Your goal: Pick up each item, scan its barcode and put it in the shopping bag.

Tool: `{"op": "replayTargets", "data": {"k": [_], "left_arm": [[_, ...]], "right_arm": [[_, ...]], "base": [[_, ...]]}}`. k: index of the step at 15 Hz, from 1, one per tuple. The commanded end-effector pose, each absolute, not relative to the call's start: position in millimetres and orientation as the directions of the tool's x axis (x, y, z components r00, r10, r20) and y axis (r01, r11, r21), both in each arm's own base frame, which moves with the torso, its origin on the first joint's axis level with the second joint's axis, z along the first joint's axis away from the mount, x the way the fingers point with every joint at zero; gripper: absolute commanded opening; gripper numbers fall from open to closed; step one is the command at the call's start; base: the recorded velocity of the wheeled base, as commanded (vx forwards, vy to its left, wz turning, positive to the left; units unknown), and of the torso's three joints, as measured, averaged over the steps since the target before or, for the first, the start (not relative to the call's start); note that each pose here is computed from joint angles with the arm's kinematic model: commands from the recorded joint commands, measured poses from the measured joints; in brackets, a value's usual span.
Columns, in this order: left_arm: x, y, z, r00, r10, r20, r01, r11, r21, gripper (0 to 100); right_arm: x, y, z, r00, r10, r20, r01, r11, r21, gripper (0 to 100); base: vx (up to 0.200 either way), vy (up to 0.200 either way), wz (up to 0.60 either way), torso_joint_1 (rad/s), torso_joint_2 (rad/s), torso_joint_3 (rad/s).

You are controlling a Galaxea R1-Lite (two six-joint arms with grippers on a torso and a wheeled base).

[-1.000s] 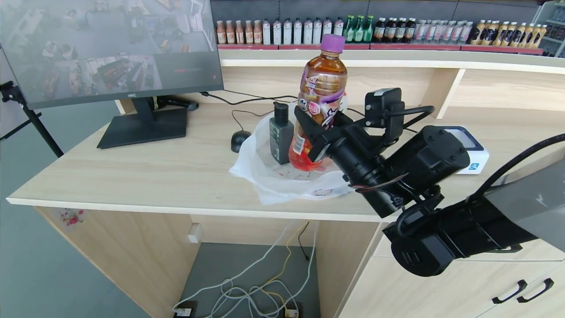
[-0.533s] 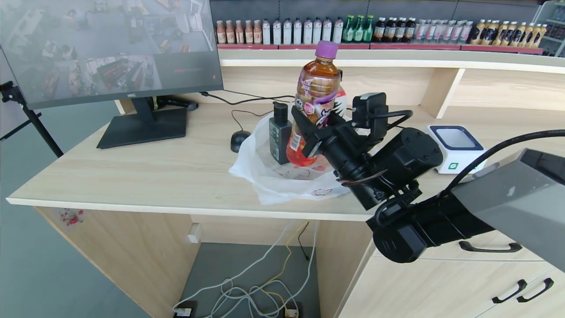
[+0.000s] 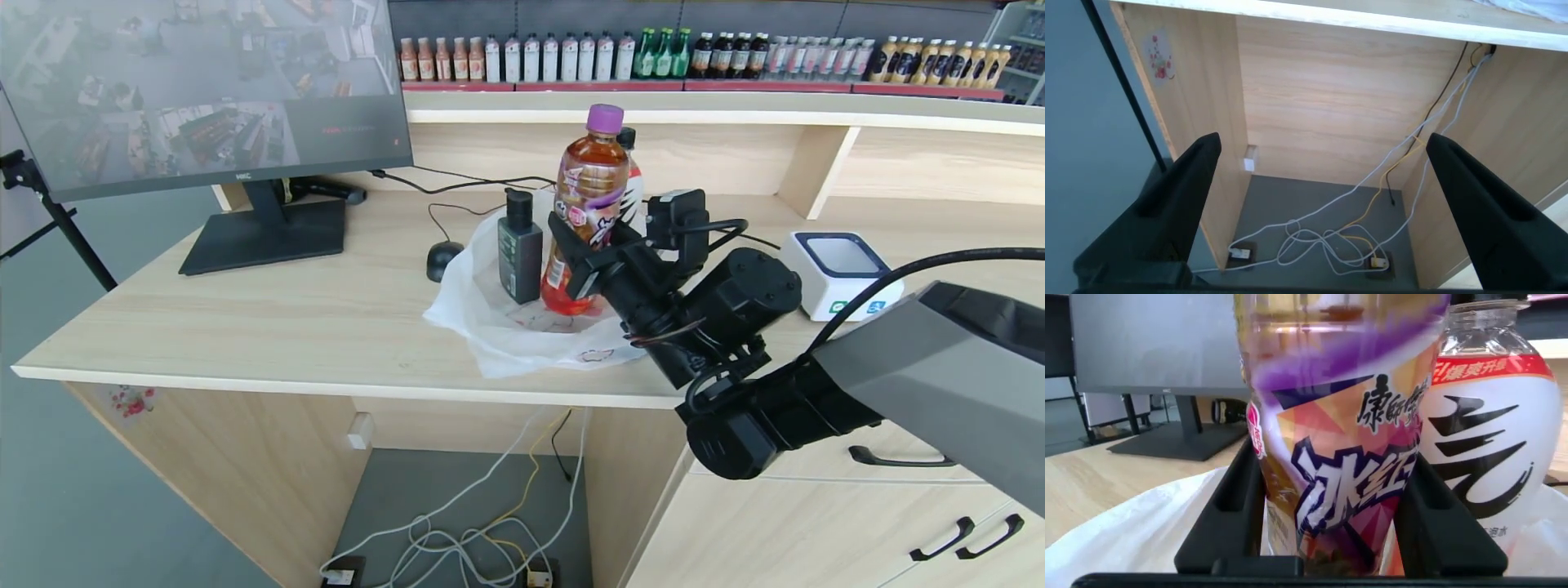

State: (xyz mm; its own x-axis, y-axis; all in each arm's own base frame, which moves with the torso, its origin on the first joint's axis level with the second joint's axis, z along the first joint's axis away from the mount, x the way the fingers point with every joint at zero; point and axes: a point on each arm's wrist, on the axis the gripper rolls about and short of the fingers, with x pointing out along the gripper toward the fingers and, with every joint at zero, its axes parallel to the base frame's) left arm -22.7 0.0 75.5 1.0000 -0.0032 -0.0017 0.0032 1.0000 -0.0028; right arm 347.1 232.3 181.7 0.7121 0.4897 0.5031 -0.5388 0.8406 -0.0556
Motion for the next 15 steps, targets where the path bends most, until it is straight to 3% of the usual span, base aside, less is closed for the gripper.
{"op": "replayTargets", "data": {"k": [1,15], "left_arm": [[-23,0,76,1.0,-0.003,-0.002,0.003,1.0,-0.003,100],[-23,0,76,1.0,-0.003,-0.002,0.003,1.0,-0.003,100]], "right_arm": [[350,232,176,0.719,0.492,0.492,-0.534,0.843,-0.063,0],[356,237,153,0.742,0.507,0.439,-0.534,0.842,-0.07,0]], "base": [[0.0,0.0,0.0,0.0,0.0,0.0],[0.0,0.0,0.0,0.0,0.0,0.0]]}}
